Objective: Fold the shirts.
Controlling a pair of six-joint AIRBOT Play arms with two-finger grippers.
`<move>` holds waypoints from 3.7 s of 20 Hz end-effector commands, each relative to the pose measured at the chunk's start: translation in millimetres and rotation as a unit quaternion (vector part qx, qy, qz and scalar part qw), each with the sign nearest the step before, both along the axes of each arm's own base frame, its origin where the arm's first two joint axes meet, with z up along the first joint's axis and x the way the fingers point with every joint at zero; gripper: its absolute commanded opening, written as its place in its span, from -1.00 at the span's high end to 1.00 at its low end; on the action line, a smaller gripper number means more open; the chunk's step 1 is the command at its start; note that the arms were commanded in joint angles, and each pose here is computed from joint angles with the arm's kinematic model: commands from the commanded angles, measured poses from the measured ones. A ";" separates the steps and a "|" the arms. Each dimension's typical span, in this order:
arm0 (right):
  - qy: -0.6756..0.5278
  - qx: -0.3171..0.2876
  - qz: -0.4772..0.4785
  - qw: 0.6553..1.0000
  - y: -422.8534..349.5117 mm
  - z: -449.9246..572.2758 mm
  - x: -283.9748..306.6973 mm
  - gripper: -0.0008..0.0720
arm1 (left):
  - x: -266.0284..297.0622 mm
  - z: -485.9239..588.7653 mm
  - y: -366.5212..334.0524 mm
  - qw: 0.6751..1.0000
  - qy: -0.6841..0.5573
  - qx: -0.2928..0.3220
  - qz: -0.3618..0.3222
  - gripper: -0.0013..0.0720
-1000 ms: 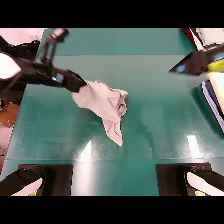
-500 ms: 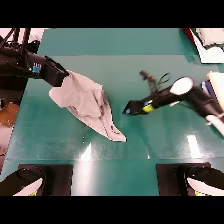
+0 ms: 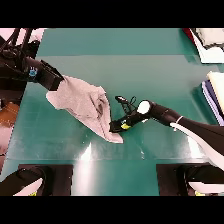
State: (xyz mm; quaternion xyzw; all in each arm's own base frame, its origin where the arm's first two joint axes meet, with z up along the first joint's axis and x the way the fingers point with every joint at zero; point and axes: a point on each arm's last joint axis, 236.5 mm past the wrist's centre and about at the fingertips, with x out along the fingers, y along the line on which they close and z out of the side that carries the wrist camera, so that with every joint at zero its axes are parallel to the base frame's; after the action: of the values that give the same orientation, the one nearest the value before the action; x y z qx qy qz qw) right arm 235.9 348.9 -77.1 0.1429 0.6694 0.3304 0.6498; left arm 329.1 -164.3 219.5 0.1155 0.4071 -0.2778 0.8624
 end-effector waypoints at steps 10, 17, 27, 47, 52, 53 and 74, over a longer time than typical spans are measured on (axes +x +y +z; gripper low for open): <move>-0.365 0.175 -0.163 0.900 -105.3 335.0 117.9 0.95 | 17.5 168.3 82.3 0.959 -0.214 -0.021 0.185 0.89; -0.556 0.158 -0.232 0.782 -218.7 517.8 39.8 0.95 | -26.5 218.0 90.6 0.949 -0.245 -0.069 0.188 0.89; -0.388 0.015 -0.337 0.858 -312.5 424.7 39.4 0.95 | -10.1 16.1 45.5 0.990 0.022 0.006 0.139 0.89; -0.068 -0.113 -0.163 0.978 -254.2 135.2 44.9 0.95 | -47.4 -170.3 50.2 0.967 0.202 0.079 0.134 0.09; -0.126 -0.104 -0.217 0.962 -269.6 143.9 29.1 0.95 | -3.0 -121.4 -41.5 0.978 0.123 -0.143 0.086 0.08; -0.131 -0.099 -0.228 0.960 -272.2 147.1 28.5 0.95 | 5.7 -119.2 -48.0 0.977 0.112 -0.159 0.084 0.08; -0.105 -0.049 -0.270 0.956 -263.7 157.8 29.5 0.95 | -23.5 -288.4 -105.1 0.978 0.200 0.063 0.010 -0.31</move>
State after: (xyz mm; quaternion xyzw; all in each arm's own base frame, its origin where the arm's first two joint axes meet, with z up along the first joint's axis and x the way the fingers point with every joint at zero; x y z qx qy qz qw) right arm 265.8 84.8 80.6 0.2472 0.5482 0.1247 0.7892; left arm 302.9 -273.4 -64.9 0.0951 0.5903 -0.2672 0.7557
